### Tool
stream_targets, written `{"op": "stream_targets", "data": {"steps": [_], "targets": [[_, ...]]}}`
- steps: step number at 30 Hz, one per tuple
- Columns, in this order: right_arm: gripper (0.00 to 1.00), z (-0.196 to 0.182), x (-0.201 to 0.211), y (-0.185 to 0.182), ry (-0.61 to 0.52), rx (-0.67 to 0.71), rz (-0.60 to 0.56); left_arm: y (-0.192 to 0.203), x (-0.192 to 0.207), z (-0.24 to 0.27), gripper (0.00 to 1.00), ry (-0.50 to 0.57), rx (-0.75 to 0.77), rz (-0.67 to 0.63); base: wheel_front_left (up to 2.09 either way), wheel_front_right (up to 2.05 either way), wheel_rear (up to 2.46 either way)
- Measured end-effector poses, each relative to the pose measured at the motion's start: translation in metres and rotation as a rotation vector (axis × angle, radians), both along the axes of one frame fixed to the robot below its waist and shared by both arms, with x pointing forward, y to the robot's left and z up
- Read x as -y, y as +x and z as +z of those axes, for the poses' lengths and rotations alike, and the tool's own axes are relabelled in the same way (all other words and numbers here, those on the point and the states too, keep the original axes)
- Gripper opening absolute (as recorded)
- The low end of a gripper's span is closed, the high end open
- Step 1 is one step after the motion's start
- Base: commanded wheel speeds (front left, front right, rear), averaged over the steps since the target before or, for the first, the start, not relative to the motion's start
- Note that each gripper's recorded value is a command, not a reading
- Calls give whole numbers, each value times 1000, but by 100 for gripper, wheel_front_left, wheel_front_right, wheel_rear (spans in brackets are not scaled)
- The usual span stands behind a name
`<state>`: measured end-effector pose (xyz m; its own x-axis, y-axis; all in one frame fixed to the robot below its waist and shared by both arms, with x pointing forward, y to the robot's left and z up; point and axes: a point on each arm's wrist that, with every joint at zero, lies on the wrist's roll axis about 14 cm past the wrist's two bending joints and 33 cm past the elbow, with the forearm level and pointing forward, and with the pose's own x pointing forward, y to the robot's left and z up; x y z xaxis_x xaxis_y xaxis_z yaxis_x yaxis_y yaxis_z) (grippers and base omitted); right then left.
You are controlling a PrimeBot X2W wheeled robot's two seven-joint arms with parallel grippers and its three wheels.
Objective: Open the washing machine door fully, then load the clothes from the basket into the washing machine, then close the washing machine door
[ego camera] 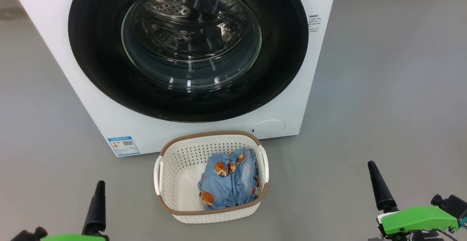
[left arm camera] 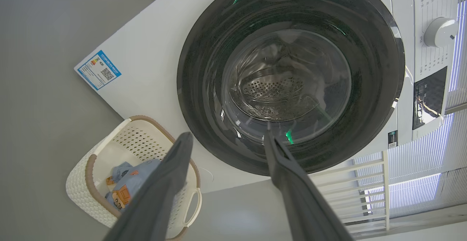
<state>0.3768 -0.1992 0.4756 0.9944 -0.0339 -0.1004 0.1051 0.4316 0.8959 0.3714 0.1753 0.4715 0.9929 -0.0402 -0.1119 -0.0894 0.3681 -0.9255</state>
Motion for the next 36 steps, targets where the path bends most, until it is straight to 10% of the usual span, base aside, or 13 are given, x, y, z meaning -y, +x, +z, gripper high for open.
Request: {"op": "stream_targets", "data": {"steps": [36], "targets": [[100,20,-16,18,-501,76,83,4,9,15,100,490,101,-90,0,0,0]]}}
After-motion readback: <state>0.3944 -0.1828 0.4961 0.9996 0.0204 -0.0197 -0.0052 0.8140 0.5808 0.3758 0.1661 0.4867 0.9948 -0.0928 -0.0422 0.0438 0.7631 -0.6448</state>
